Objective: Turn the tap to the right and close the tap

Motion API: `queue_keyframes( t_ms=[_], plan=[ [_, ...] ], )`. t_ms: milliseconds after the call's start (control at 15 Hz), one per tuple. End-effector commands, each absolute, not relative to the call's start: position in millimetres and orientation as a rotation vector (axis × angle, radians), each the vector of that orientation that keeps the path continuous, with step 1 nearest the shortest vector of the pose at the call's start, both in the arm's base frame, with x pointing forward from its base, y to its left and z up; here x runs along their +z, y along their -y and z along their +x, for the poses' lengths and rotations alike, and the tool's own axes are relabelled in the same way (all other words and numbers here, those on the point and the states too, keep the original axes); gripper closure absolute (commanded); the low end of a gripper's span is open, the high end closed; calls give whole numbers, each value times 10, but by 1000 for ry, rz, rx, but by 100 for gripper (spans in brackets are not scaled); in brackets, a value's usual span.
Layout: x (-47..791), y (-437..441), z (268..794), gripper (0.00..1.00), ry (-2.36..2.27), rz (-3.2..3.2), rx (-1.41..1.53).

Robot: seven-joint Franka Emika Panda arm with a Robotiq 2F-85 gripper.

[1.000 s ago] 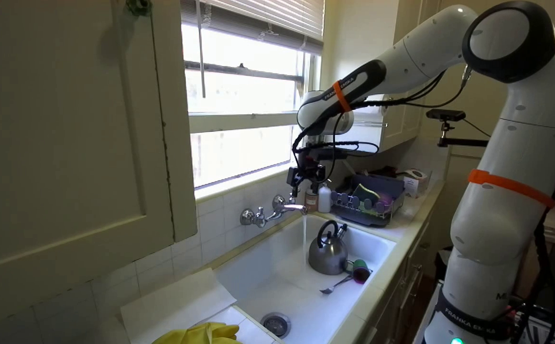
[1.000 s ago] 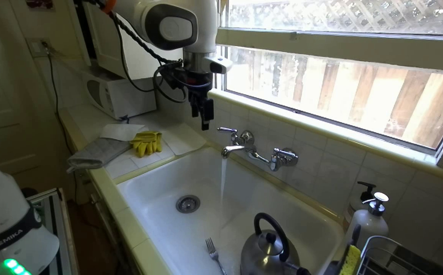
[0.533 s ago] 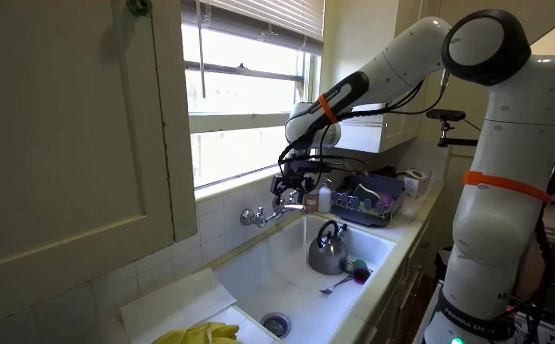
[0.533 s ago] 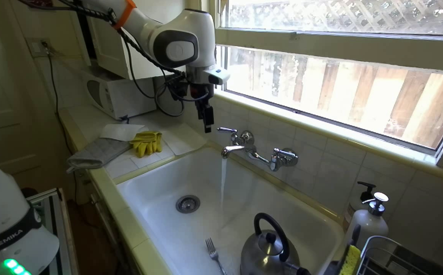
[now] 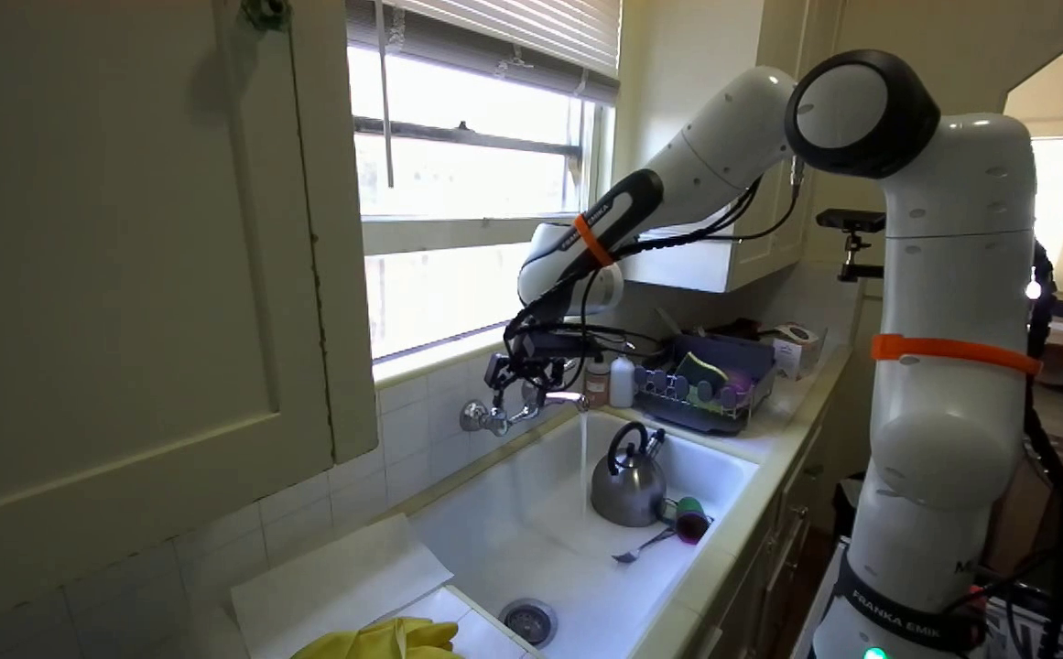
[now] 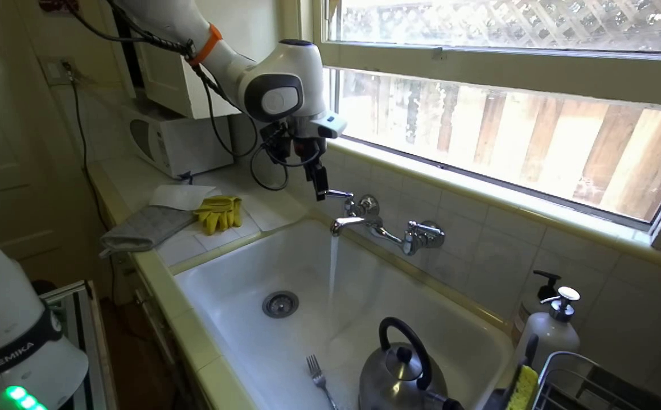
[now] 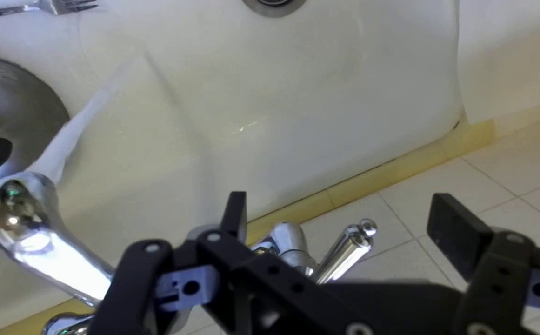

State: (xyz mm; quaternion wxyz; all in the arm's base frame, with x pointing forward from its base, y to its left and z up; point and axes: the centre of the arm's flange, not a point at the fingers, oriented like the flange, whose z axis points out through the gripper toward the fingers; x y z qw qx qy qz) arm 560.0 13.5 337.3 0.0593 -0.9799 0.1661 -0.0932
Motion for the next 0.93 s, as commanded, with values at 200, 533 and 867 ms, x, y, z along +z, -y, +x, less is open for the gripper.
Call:
queue_keyframes(
  t_ms=[200, 533, 867],
  plan=[
    [3176, -285, 5894, 0, -509, -2939, -287],
    [3147, -383, 6078, 0, -466, -2928, -318],
    [3100, -535, 6218, 0, -422, -2922, -320]
  ],
)
